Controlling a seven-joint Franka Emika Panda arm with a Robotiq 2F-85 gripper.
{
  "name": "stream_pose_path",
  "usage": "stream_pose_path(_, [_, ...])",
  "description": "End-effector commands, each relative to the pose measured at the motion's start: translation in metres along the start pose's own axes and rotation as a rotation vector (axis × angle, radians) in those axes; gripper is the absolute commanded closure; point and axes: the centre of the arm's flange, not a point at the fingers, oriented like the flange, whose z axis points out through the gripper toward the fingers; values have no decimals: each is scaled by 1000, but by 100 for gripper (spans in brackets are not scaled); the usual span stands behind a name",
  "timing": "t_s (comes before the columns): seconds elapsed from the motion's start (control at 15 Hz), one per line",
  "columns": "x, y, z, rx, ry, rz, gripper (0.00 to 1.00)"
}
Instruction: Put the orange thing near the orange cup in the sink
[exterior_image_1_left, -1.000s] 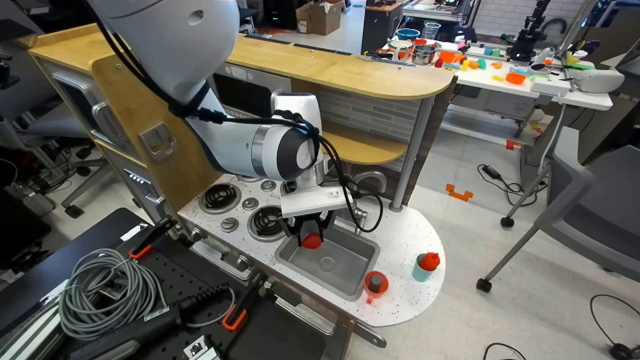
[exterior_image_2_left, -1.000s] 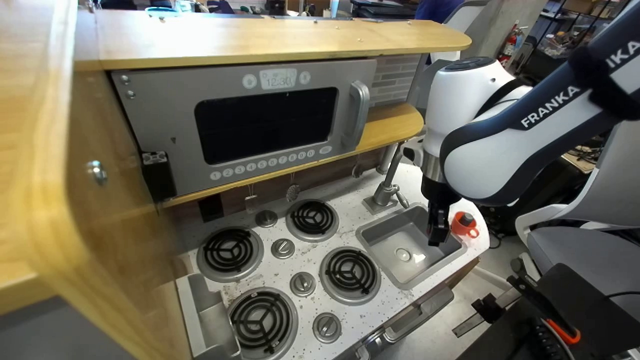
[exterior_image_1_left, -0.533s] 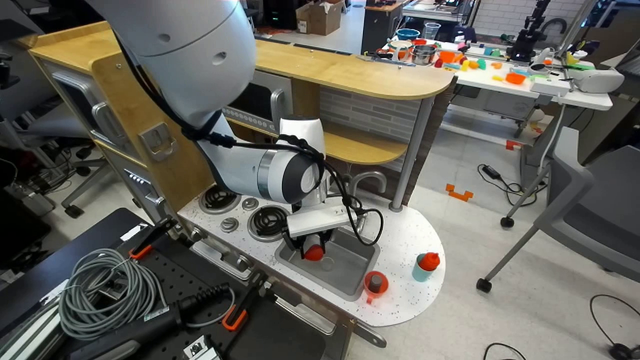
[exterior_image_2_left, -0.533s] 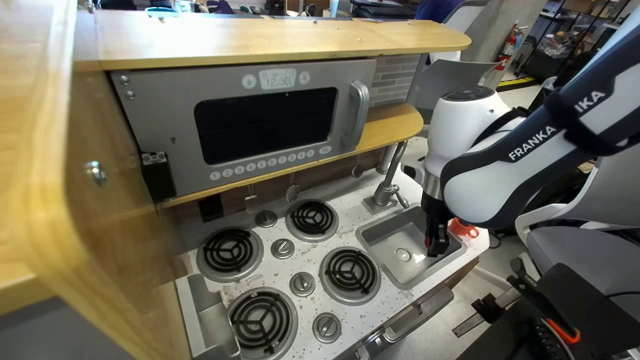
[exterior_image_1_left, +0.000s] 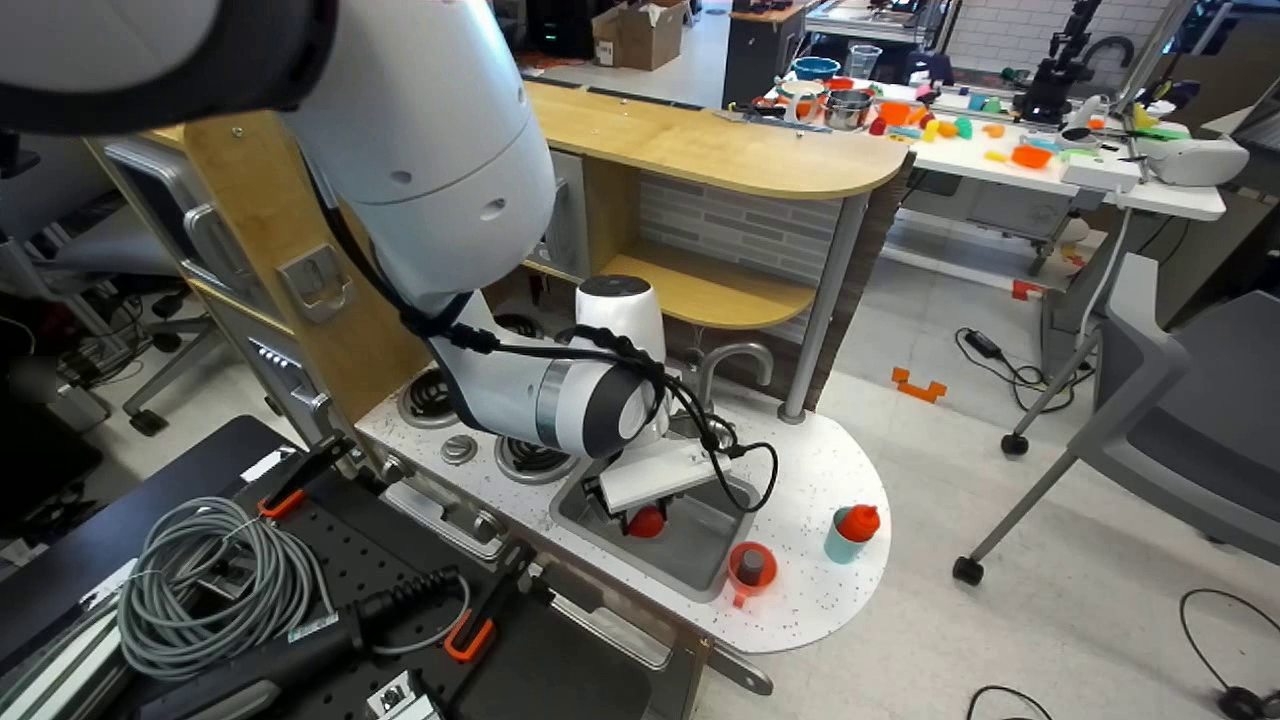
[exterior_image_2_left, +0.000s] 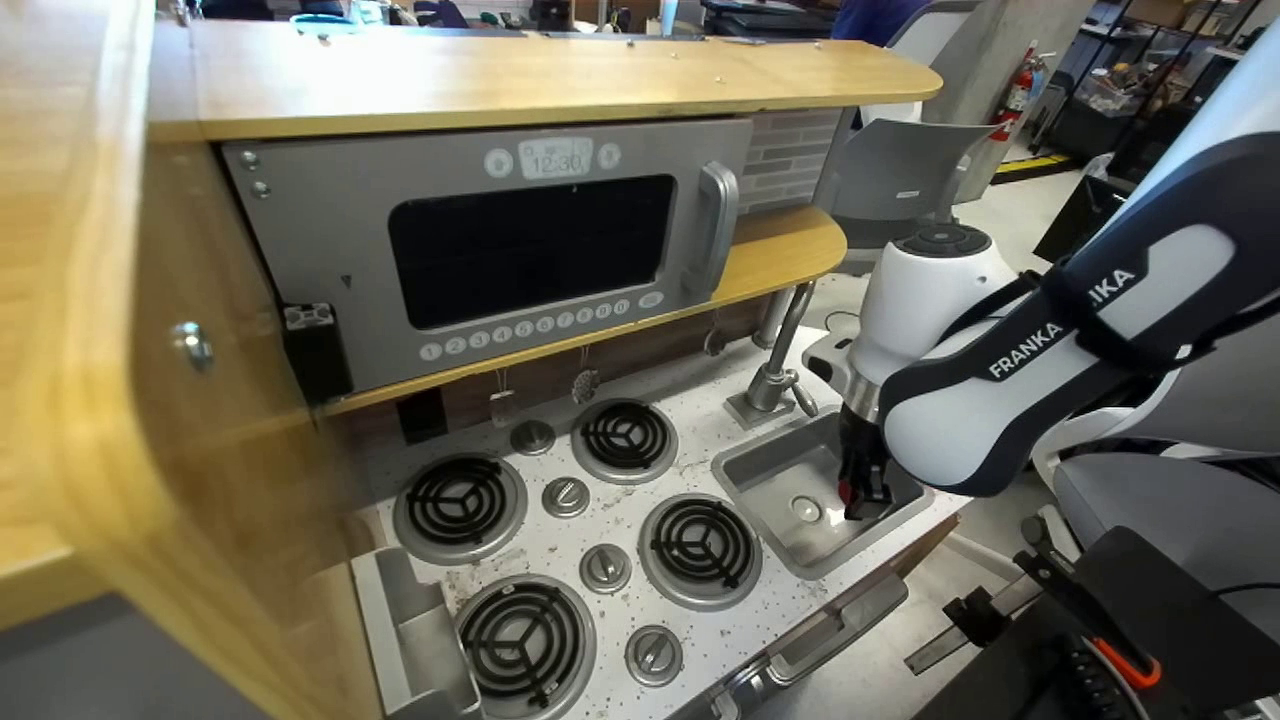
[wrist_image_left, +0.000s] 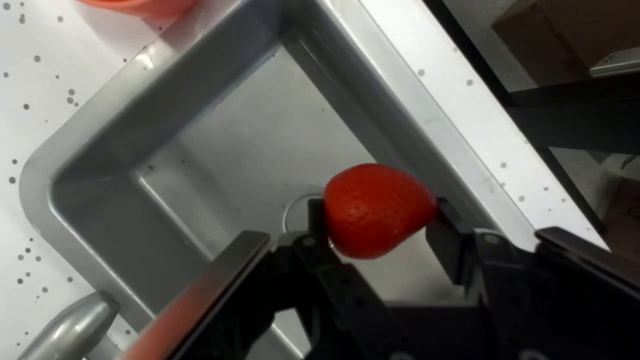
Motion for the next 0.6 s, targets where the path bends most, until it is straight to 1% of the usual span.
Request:
stream_pose_path(0.0, [-3, 14, 26, -22, 24, -49, 72])
stream_pose_path(0.53, [-4, 34, 60, 3, 53, -97, 72])
